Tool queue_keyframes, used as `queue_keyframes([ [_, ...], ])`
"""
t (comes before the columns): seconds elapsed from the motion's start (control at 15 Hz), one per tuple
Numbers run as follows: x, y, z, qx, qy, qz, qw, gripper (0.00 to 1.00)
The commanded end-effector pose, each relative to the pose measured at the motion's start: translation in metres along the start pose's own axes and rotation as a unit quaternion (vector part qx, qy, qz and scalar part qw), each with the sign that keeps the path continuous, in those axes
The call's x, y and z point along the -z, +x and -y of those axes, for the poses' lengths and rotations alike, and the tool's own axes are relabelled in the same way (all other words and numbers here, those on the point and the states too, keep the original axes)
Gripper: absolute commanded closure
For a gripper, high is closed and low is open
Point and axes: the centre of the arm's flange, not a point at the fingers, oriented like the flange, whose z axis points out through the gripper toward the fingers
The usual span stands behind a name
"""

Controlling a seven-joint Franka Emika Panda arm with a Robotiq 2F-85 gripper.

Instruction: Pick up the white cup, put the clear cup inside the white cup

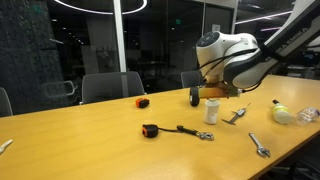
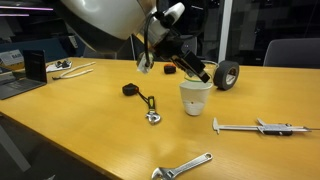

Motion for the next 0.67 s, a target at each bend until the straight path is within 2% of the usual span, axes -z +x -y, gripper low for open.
queue_keyframes([
  [0.0,0.021,0.007,-0.012,0.009,0.012,0.009,0.9998,0.0],
  [0.4,0.051,0.013,-0.014,0.034,0.035,0.021,0.9986,0.0],
  [0.6,0.08,0.025,-0.022,0.048,0.062,0.026,0.9965,0.0],
])
